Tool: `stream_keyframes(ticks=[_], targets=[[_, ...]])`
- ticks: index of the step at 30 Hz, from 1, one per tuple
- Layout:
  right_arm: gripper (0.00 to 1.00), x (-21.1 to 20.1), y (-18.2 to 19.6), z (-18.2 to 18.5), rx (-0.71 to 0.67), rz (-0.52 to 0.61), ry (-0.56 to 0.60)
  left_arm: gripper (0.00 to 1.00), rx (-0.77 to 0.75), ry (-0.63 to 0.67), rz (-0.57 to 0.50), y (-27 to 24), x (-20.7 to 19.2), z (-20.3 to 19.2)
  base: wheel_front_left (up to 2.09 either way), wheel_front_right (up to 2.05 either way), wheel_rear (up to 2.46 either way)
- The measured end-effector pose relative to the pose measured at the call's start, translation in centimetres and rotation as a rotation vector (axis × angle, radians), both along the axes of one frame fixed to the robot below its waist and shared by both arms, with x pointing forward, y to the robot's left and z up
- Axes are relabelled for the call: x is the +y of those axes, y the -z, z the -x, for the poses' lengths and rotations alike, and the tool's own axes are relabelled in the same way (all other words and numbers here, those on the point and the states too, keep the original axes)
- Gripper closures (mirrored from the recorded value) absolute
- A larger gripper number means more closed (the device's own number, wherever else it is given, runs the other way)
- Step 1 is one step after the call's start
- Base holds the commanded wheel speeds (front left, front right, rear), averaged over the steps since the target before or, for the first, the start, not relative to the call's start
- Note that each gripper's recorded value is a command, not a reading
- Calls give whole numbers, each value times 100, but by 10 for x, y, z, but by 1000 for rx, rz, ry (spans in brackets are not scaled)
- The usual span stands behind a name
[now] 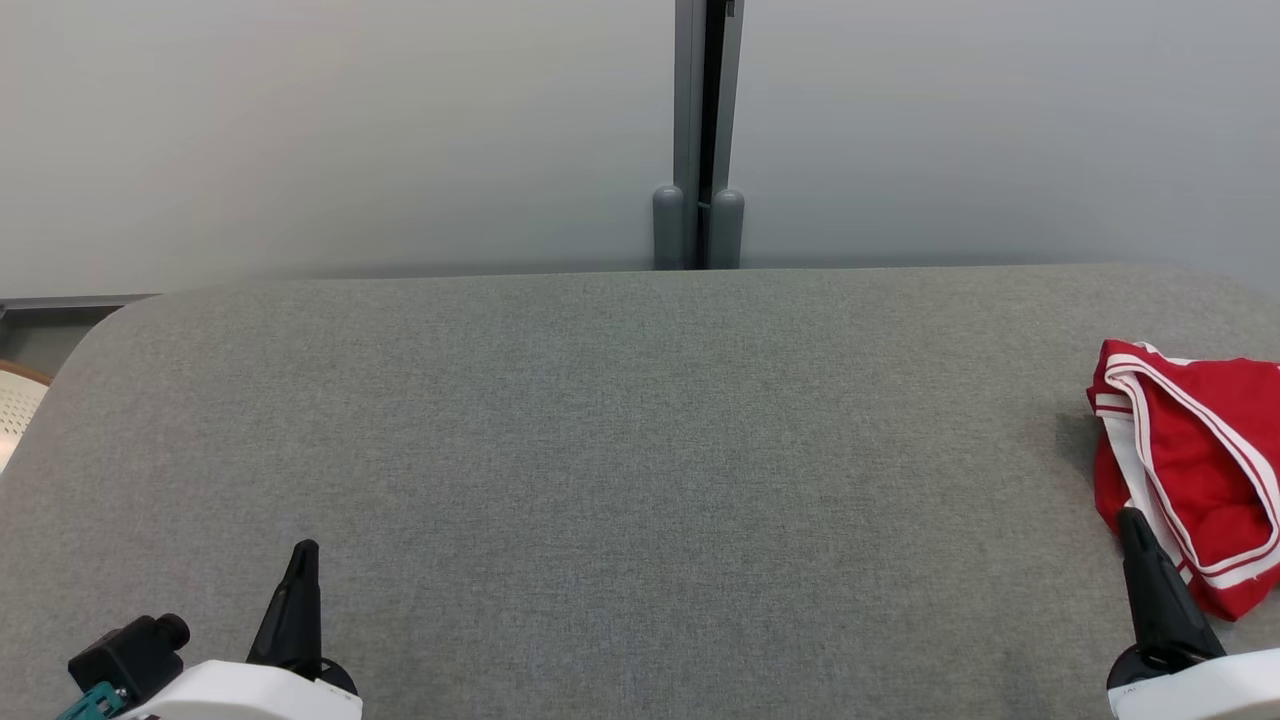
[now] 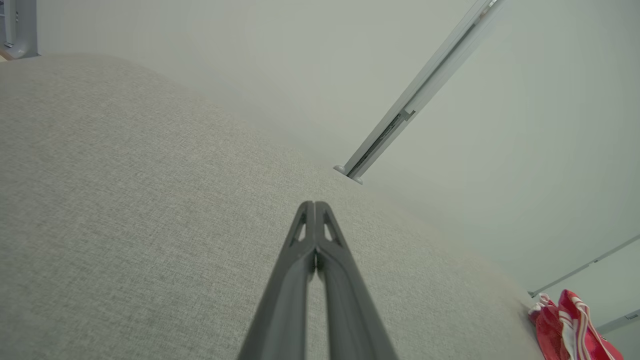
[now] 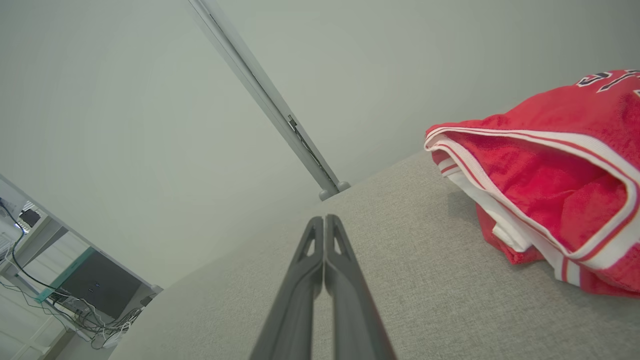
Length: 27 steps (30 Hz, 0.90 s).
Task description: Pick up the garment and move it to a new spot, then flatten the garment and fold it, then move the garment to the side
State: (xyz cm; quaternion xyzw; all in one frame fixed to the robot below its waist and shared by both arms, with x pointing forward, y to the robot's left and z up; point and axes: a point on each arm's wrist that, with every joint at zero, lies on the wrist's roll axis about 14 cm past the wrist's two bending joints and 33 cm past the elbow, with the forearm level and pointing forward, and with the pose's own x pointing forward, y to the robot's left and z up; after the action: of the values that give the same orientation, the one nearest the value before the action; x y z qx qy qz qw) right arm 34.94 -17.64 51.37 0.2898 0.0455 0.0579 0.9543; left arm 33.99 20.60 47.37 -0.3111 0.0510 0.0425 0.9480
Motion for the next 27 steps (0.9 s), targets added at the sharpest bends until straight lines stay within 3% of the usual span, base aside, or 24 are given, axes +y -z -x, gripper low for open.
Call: stream_keyframes(ticks=[27], targets=[[100, -5, 3, -14, 20, -347, 45, 100, -16, -28, 331, -7, 0, -17, 0, 0, 0]])
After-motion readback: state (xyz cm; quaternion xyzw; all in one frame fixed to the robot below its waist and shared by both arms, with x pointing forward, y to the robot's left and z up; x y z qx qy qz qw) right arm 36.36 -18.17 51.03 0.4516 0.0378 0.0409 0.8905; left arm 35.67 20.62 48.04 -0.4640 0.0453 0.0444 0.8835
